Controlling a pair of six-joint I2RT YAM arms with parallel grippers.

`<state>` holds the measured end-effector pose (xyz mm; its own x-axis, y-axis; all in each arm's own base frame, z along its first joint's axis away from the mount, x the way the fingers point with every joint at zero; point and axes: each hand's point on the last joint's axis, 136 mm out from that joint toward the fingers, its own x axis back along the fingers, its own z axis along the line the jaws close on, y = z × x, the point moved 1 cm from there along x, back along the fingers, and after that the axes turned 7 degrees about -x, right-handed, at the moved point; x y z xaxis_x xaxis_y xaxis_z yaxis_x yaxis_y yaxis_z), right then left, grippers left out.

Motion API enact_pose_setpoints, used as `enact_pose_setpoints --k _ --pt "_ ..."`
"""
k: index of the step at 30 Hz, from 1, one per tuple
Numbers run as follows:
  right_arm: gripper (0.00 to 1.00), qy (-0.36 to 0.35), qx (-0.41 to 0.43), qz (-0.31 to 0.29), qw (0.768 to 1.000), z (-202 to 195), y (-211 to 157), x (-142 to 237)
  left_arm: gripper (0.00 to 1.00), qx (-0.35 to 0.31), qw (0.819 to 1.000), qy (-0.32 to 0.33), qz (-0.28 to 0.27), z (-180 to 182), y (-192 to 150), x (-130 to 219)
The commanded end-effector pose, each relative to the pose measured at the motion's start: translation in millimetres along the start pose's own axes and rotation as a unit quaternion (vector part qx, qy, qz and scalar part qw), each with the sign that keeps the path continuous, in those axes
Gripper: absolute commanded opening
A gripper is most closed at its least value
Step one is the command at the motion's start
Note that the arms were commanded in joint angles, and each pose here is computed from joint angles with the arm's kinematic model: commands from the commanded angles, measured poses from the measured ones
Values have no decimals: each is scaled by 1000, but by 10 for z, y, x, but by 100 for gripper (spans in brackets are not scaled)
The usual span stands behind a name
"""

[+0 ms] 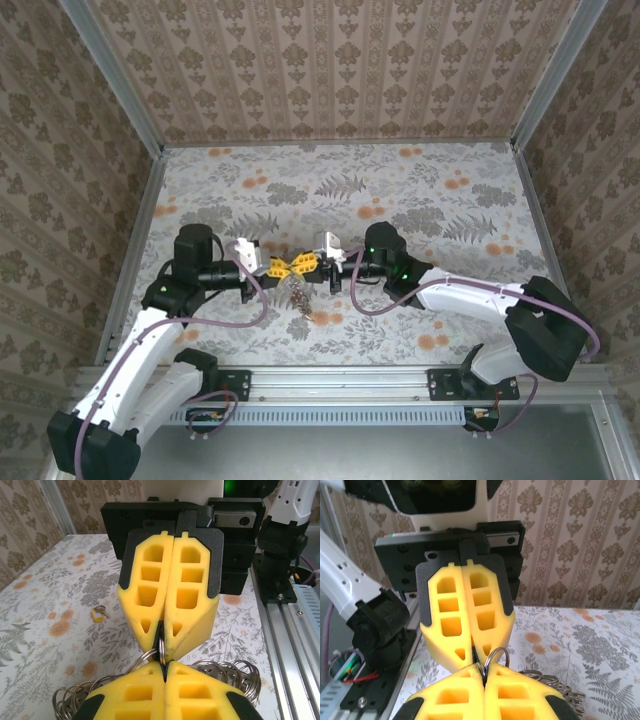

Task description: Put the keys on the keyring

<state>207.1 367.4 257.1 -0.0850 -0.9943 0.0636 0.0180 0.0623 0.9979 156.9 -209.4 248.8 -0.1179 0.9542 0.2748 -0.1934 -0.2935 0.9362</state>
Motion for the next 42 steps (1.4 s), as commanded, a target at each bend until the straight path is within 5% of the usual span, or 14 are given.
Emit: enact_pose_setpoints --k 1,3,14,27,42 --pt "1 23 77 -14 997 160 350 39 0 -24 999 -43 -15 -166 143 11" --pt "15 15 86 16 996 145 260 64 0 -35 999 -35 1 -165 126 35" --pt "46 -46 95 66 992 3 72 252 0 -41 997 -51 39 -236 32 65" --pt "42 -9 27 109 994 114 -85 222 0 -50 996 -54 44 -168 62 40" --pt "28 2 8 71 997 109 -19 107 0 -14 999 -46 -2 -129 79 -35"
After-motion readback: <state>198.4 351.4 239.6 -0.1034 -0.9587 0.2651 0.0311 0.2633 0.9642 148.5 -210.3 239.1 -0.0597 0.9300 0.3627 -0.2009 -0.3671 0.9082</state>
